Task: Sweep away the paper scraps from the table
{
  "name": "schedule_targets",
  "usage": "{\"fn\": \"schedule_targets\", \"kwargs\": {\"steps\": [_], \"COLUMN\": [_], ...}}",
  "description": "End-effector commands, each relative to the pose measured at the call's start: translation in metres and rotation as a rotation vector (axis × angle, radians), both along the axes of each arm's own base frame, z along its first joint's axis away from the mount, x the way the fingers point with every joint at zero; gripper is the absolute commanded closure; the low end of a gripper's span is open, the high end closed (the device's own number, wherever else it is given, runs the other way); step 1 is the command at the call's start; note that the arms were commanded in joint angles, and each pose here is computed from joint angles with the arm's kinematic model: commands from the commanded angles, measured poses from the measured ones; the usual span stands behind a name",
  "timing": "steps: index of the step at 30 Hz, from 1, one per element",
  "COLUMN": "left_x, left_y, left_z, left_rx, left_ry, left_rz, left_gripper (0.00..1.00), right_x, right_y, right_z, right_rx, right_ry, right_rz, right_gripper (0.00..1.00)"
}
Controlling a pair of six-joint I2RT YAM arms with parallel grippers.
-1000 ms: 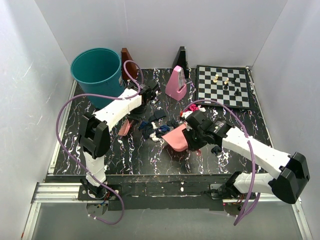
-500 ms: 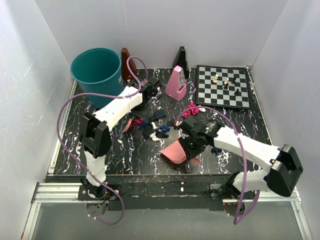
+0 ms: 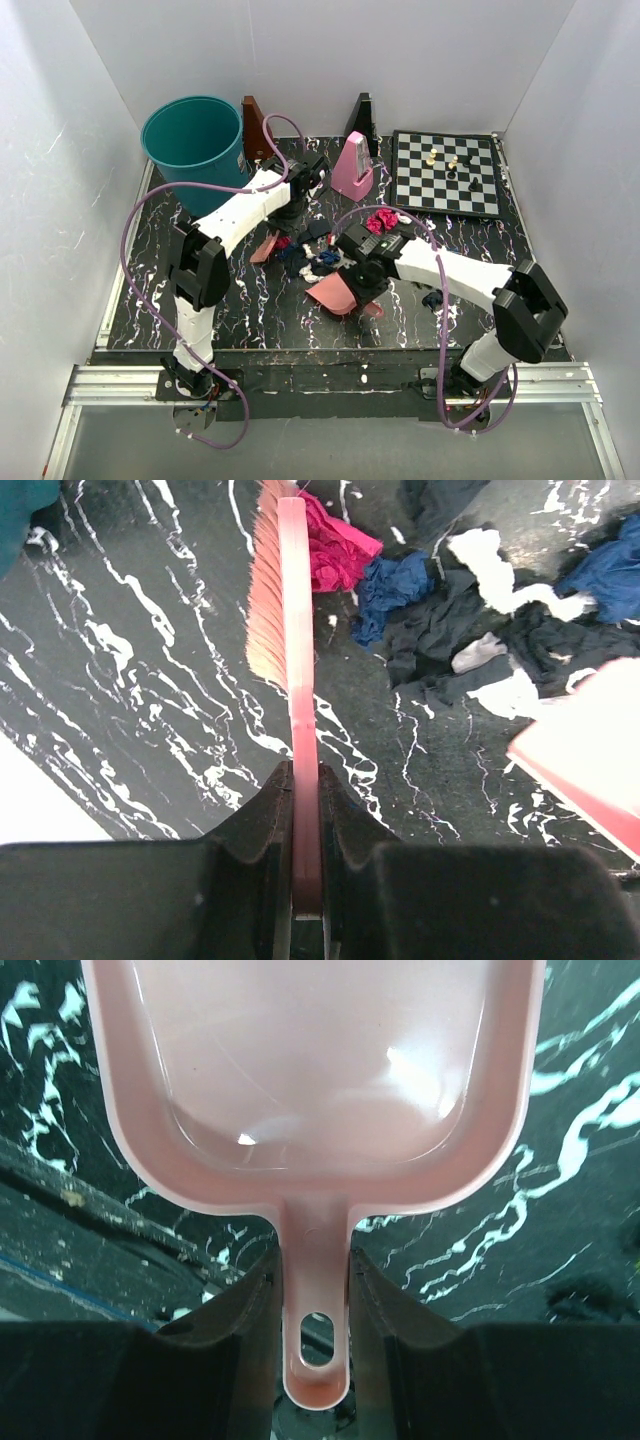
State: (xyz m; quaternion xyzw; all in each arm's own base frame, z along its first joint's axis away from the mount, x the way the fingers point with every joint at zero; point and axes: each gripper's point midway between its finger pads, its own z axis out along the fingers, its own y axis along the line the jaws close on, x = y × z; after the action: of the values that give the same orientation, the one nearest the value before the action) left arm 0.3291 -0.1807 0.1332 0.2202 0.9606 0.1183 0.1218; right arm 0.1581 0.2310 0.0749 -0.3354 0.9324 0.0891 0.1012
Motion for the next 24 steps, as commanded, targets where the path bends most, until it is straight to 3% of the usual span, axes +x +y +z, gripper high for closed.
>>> {"fn": "schedule_targets", "kwargs": {"steps": [1,9,15,19,24], "left_x": [0.007,-0.017,-0.035,-0.043,-0.040], "left_y": [-0.045,-0.087,-0.108,-0.101,-0.072], "left_z": [-0.001,0.007,0.041,0.064,0.085], "left_rx": [-0.198,-0.398,-0.571,-0.589,-0.497], "left_ry": [0.014,0.119,0.145,0.113,-0.002], "left_rz": [-0.098,-0.189,-0.175,-0.144,-0.046], "left_gripper": [1.00,1.00,1.00,1.00,1.00], "right_x": [0.030,0.048,0.054,0.059,0.063], "right_y": [0.023,0.036,0.037,0.035,0.026], "right_z": [0.014,0.004,0.000,0.005,0.016], "right_rx": [0.041,0.037,0.036,0.054,0.072], "right_ry": [-0.101,-0.098,-0.124,-0.168,-0.244], "right_rz": [0.034,0.049,0.037,0.016,-0.015], "right_gripper": [0.89,0.91,0.91,0.92,0.92]}}
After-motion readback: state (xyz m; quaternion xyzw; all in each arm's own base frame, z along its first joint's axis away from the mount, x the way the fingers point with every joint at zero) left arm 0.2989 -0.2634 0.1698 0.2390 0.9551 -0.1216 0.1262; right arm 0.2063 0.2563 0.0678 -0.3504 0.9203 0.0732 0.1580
